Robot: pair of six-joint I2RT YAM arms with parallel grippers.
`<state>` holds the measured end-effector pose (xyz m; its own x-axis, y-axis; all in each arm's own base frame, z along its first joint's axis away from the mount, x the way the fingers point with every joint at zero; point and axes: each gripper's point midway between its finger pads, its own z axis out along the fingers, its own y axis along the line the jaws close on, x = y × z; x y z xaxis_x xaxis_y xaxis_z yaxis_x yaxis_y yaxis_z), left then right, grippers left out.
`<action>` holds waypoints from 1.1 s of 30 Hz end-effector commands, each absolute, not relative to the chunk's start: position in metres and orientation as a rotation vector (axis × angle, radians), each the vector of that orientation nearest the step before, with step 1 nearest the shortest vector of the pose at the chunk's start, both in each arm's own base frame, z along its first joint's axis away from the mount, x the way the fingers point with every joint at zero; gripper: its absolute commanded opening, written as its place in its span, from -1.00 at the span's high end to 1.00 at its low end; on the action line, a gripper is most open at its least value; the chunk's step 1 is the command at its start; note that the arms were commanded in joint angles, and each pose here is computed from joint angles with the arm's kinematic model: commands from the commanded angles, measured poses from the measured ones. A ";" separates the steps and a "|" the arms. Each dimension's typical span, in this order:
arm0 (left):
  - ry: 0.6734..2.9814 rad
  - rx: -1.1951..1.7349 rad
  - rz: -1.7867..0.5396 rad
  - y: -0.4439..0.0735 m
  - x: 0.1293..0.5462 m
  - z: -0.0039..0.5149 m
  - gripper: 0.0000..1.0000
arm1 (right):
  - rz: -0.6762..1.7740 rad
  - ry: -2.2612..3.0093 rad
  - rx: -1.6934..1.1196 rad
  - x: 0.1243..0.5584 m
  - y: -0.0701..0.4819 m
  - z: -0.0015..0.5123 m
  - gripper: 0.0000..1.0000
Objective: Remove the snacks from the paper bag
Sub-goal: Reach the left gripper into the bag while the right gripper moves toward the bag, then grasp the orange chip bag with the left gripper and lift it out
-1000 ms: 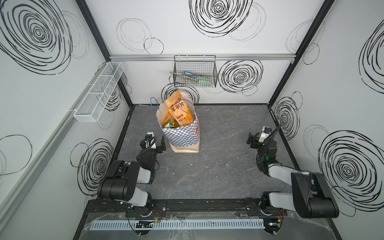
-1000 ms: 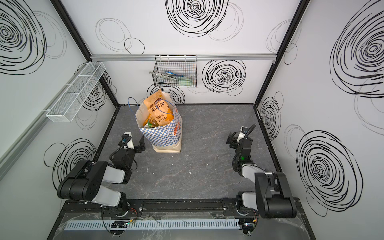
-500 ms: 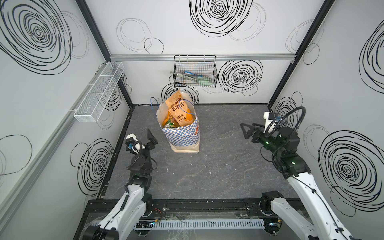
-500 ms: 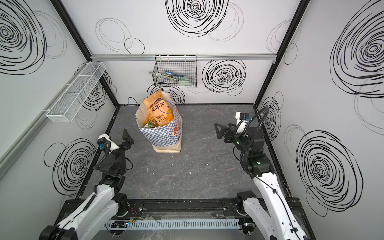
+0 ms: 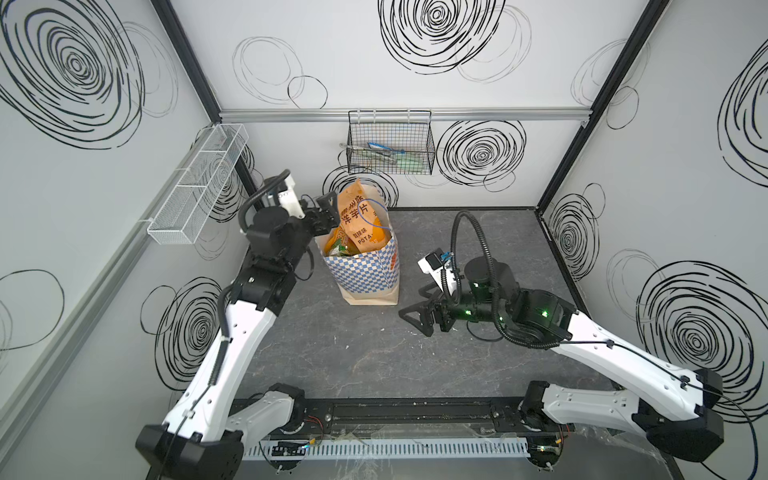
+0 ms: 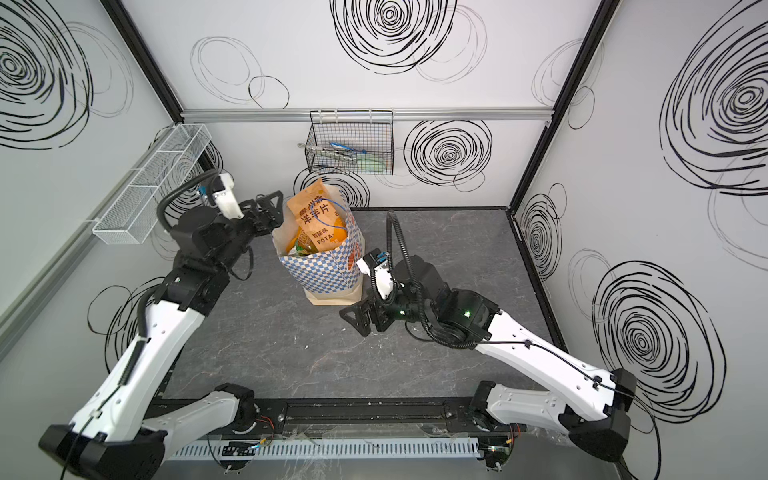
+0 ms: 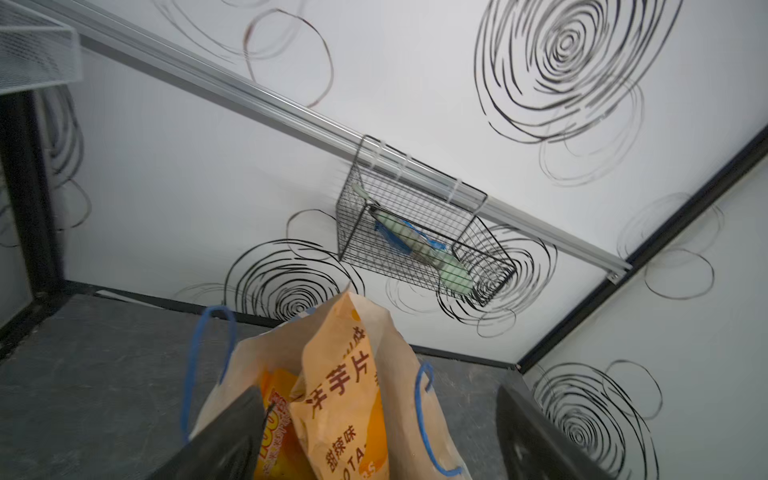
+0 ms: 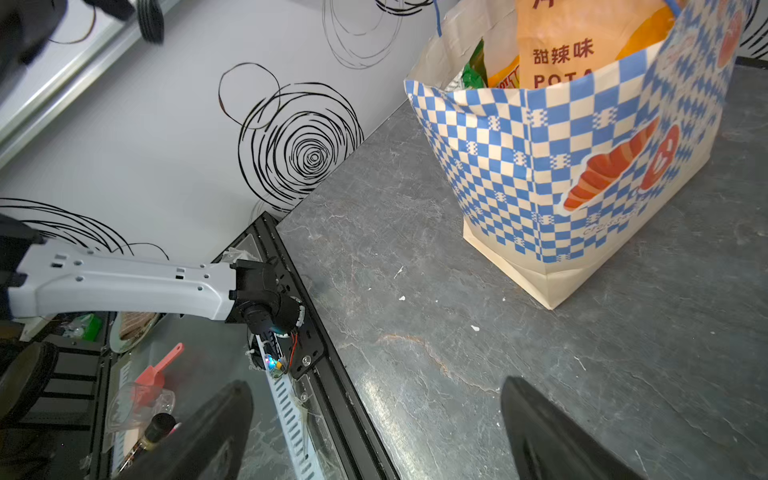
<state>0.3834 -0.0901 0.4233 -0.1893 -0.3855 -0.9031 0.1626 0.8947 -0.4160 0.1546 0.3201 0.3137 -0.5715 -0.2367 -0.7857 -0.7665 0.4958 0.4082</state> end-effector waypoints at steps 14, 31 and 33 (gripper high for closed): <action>2.181 -0.036 -0.198 -0.096 0.506 0.325 -0.57 | 1.022 1.930 -0.711 0.137 0.307 0.377 -0.95; 2.236 0.017 -0.273 -0.107 0.511 0.301 0.28 | 1.032 1.923 -0.678 0.137 0.299 0.386 -0.95; 2.208 0.018 -0.282 -0.104 0.509 0.314 0.45 | 1.041 1.912 -0.669 0.137 0.299 0.390 -0.95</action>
